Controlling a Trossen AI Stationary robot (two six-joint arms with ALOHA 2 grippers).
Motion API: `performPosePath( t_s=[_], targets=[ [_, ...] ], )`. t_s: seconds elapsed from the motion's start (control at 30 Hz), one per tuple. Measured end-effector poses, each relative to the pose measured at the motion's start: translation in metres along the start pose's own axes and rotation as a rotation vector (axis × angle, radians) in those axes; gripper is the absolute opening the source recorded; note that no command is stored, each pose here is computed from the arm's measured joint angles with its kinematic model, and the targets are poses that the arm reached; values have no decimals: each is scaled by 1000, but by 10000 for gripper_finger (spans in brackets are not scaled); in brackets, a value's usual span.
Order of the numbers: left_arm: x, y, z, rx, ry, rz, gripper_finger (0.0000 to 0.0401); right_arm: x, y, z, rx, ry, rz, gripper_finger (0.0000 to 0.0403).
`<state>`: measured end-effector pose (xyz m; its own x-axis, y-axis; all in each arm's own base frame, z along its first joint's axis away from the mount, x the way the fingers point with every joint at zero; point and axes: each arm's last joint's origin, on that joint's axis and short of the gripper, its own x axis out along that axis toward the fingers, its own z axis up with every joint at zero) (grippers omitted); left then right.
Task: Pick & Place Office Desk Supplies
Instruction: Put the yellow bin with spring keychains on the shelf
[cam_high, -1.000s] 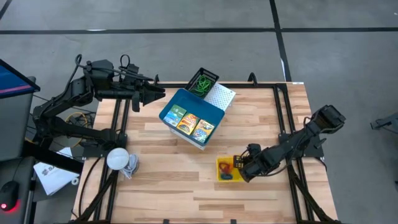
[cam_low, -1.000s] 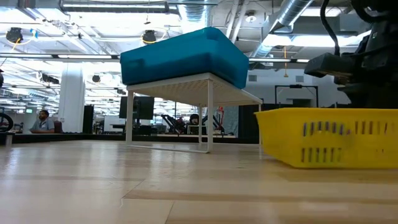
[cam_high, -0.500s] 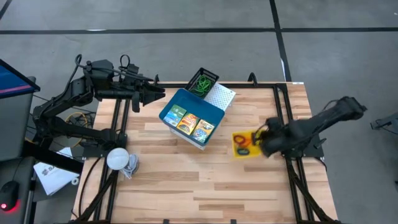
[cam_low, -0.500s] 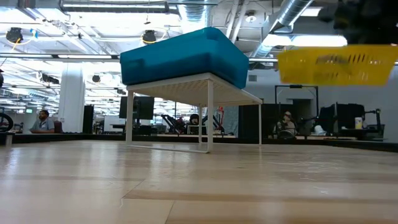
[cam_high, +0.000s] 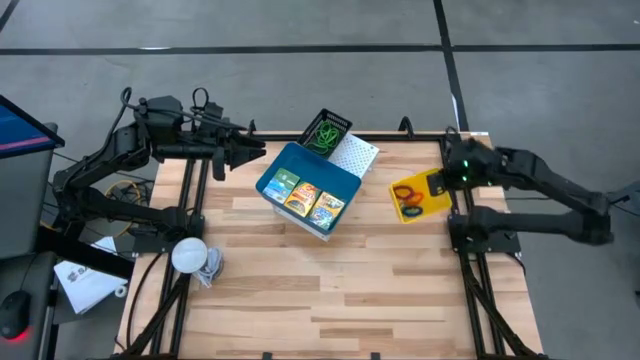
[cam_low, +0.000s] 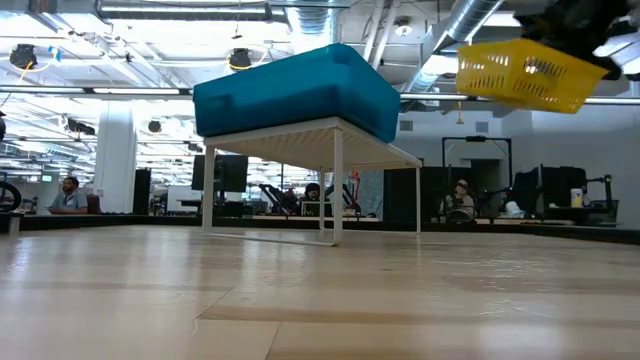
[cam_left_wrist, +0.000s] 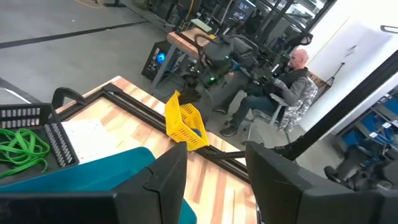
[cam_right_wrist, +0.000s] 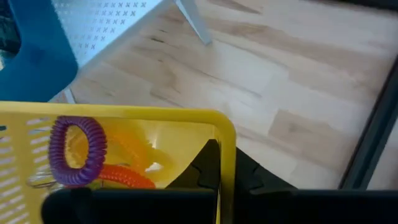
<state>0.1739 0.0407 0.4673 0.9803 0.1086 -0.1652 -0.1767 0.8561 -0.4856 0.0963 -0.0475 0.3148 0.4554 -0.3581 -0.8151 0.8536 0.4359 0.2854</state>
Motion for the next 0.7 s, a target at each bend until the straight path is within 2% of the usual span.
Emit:
performPosePath(
  t_s=[0.23, 0.47, 0.7],
  targets=[
    [0, 0, 0, -6, -7, 12, 159, 41, -9, 46, -115, 124, 3, 0],
    [0, 0, 0, -10, -9, 16, 159, 58, -9, 114, -270, 149, 23, 0],
    [0, 0, 0, -11, -8, 16, 159, 78, -3, 177, -391, 243, 14, 0]
  ],
)
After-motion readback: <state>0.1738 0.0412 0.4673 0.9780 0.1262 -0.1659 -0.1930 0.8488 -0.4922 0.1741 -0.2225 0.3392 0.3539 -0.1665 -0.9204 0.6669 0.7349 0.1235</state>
